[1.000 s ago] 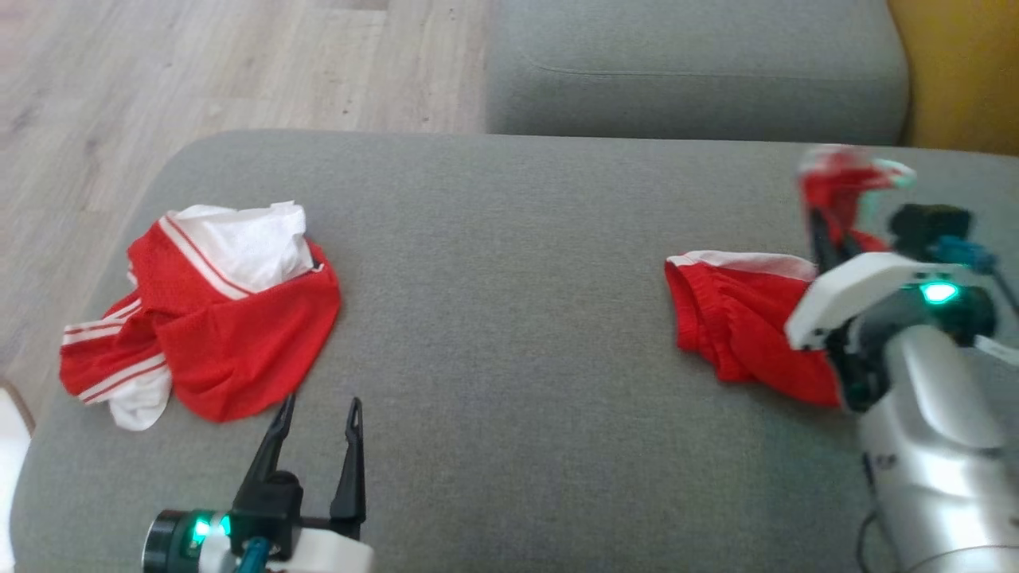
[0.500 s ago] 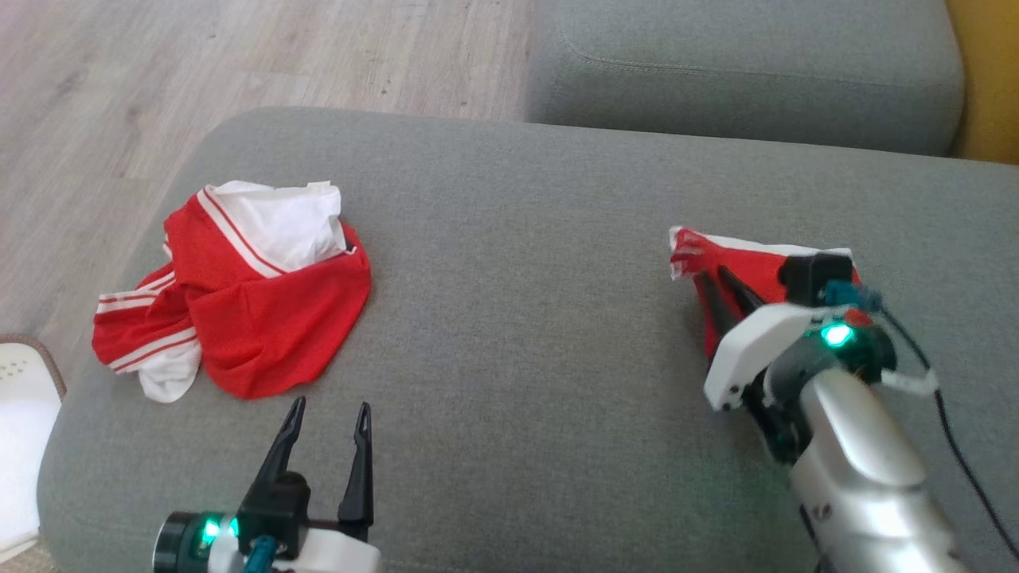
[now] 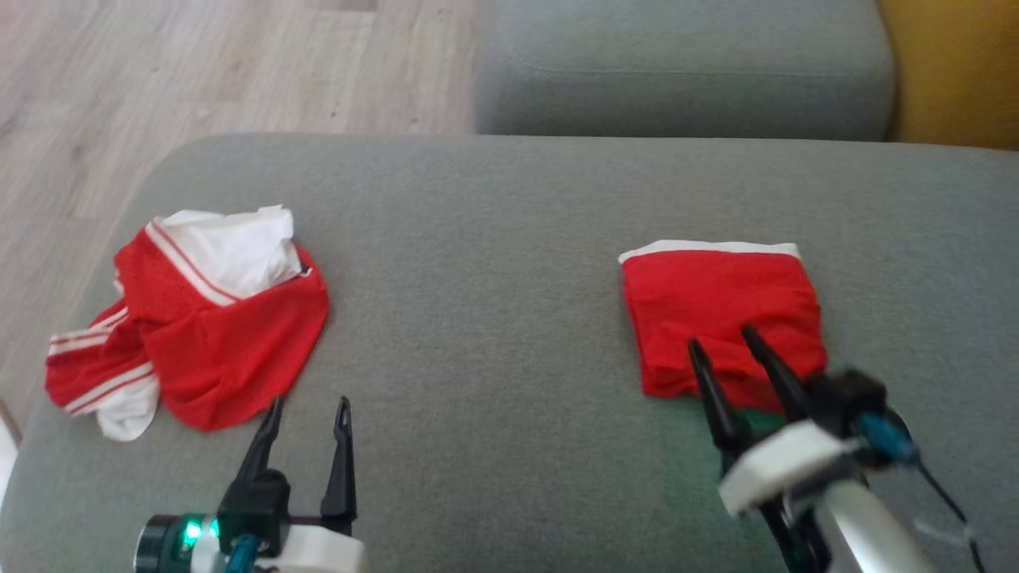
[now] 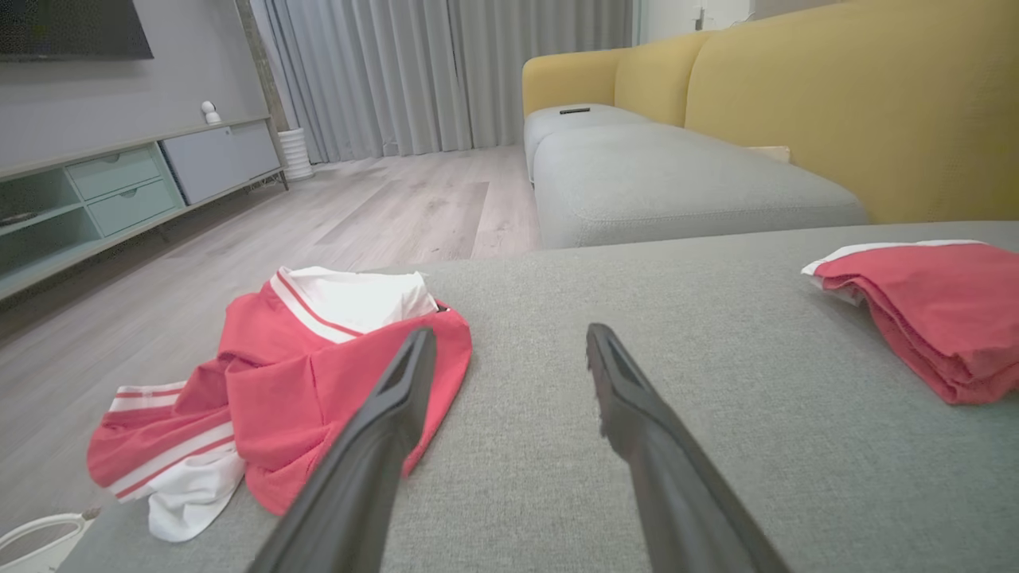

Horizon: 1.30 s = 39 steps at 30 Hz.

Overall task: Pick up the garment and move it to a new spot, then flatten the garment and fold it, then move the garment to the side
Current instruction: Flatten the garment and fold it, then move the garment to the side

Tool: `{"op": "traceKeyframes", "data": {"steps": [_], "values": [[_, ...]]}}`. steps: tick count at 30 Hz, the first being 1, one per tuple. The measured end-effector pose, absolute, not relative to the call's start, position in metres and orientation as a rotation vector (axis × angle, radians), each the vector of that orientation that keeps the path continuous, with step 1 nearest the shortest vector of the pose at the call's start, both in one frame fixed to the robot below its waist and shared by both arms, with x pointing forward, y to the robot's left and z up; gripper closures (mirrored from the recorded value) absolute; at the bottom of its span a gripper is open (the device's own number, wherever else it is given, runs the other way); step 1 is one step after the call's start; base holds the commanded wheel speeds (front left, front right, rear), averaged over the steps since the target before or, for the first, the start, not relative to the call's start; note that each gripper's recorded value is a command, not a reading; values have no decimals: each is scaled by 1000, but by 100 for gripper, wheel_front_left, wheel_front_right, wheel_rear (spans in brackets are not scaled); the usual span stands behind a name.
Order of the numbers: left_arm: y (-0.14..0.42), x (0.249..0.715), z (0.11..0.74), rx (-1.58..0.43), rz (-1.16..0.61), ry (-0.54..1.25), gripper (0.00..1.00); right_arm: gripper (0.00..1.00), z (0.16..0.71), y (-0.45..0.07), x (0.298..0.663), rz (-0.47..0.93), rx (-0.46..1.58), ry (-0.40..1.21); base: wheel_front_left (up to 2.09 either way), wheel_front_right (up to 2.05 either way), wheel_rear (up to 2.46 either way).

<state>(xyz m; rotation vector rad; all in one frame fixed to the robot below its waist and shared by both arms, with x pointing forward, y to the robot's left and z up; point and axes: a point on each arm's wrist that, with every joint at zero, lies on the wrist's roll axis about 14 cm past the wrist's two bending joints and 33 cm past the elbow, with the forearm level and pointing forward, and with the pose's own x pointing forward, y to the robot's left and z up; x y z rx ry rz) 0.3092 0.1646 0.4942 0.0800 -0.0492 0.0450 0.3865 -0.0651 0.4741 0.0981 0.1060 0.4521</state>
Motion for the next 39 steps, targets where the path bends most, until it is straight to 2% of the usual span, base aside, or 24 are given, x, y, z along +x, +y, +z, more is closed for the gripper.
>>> {"op": "traceKeyframes", "data": {"steps": [5, 15, 25, 39], "values": [[160, 304, 499, 85, 22, -70, 0, 0, 469, -92, 361, 396, 93, 86, 0, 0, 0], [164, 279, 497, 46, 31, -66, 0, 0, 493, -130, 338, 271, 119, -16, 0, 0, 0], [170, 262, 497, 41, 47, -71, 0, 0, 484, -151, 316, 171, 178, -8, 0, 0, 0], [172, 257, 500, 52, 34, -86, 0, 0, 477, -142, 303, 198, 166, 13, 0, 0, 0]]}}
